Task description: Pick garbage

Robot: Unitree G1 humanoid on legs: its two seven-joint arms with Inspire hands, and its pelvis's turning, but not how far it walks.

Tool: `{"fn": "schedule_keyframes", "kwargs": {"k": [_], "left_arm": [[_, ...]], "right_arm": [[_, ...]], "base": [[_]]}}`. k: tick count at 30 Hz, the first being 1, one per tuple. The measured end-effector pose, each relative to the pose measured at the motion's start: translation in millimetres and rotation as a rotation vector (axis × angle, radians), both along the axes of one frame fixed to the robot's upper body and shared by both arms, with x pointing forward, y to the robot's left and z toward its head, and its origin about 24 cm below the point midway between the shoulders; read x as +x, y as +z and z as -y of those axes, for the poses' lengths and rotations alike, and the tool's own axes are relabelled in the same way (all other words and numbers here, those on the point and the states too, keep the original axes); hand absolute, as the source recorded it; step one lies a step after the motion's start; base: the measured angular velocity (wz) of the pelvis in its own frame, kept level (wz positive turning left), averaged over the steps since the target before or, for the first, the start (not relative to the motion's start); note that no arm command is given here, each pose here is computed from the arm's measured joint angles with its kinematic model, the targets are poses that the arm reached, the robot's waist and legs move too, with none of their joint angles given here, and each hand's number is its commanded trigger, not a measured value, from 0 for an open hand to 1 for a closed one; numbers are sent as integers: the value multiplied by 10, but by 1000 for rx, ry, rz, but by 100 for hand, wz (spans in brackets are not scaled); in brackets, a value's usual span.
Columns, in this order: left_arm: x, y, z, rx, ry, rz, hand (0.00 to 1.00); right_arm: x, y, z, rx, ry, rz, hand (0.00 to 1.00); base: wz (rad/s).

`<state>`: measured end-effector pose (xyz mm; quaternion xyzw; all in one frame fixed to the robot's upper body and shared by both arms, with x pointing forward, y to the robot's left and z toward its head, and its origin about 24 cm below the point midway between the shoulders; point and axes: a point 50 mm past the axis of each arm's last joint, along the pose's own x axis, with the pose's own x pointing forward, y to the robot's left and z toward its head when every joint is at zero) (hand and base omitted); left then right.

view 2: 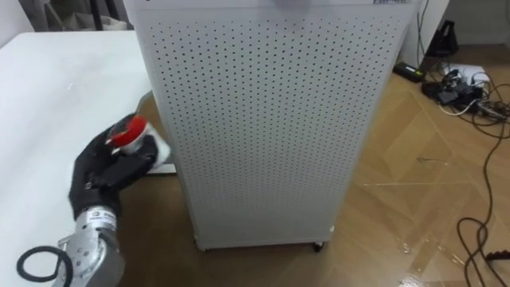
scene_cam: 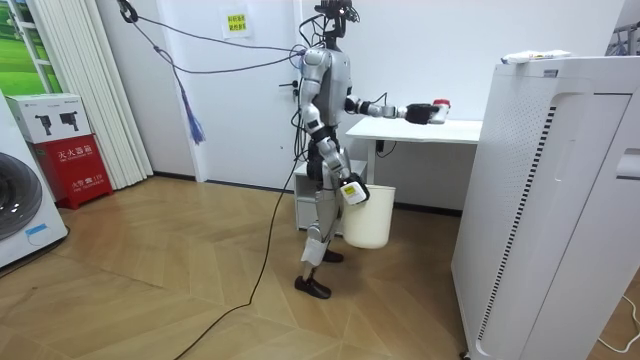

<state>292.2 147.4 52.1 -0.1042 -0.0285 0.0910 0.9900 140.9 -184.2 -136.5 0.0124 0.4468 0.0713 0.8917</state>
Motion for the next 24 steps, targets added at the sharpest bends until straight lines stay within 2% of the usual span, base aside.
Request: {"fn": "schedule_keyframes", "kwargs": {"k": [4,10,17,24], "left_arm": [[-47,-28,180,3,-139,4,100],[-150,-146,279,23,-297,-14,100],[-331,-340,247,36,-394,-68,100],[-641,-667,178,37,-493,-202,100]], "right_arm": [[173,64,-10,-11,1,46,100],[356,147,16,-37,-19,102,100],[467,211,28,-19,-62,156,100],[490,233,80,-30,-76,171,100]], "base": [[0],[-3],[0],[-5]]}}
